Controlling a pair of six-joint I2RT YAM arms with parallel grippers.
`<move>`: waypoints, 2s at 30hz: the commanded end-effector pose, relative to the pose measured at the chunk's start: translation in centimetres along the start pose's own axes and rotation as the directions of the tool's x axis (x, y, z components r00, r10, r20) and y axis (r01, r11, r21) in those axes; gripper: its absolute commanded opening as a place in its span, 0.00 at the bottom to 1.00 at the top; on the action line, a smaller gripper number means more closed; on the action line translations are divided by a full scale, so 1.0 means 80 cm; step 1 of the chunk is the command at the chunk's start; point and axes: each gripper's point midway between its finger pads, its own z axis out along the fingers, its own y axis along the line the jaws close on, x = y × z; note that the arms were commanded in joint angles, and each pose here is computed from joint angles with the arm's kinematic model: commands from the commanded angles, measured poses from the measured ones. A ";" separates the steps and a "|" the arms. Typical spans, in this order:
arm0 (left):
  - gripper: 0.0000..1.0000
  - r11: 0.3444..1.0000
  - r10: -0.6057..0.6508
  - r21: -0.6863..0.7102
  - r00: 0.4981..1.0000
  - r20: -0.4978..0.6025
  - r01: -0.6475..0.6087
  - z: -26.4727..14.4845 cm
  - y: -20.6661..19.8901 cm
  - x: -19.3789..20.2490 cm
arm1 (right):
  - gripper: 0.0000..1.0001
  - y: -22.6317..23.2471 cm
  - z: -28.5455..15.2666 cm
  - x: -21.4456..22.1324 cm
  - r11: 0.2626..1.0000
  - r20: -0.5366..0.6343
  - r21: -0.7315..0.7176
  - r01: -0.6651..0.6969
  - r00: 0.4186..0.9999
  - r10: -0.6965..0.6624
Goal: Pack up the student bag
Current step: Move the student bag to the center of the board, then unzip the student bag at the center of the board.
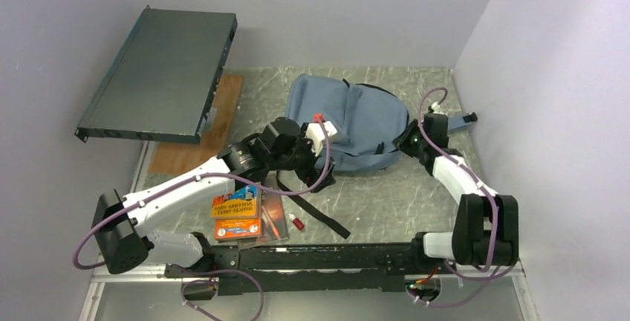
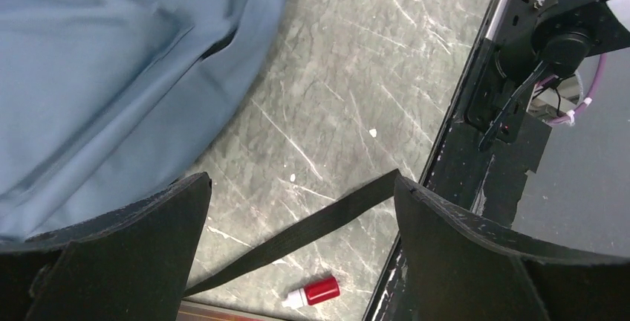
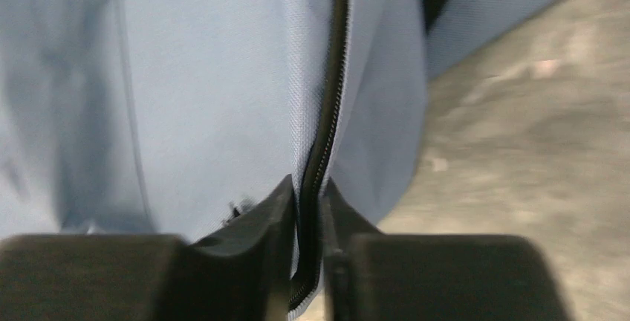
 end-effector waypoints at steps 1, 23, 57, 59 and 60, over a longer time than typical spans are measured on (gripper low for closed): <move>0.99 0.997 -0.041 -0.063 0.996 0.075 0.046 -0.010 0.008 -0.036 | 0.33 -0.054 -0.026 -0.051 0.952 0.034 0.279 0.122 0.990 -0.136; 0.99 0.913 -0.022 -0.392 0.974 0.226 0.112 -0.079 0.072 -0.059 | 0.72 0.210 0.095 -0.042 0.927 -0.064 -0.152 0.344 0.932 -0.357; 0.94 0.772 -0.609 -0.206 0.793 0.030 0.601 0.044 0.162 -0.005 | 0.00 0.177 0.049 0.025 0.671 -0.039 -0.491 0.556 0.755 -0.654; 0.94 0.763 -0.609 -0.256 0.793 0.023 0.594 0.054 0.179 -0.003 | 0.00 0.179 0.044 0.022 0.666 -0.033 -0.515 0.540 0.763 -0.645; 0.93 0.757 -0.611 -0.276 0.791 0.024 0.593 0.061 0.187 -0.001 | 0.00 0.181 0.042 0.023 0.661 -0.029 -0.521 0.540 0.763 -0.645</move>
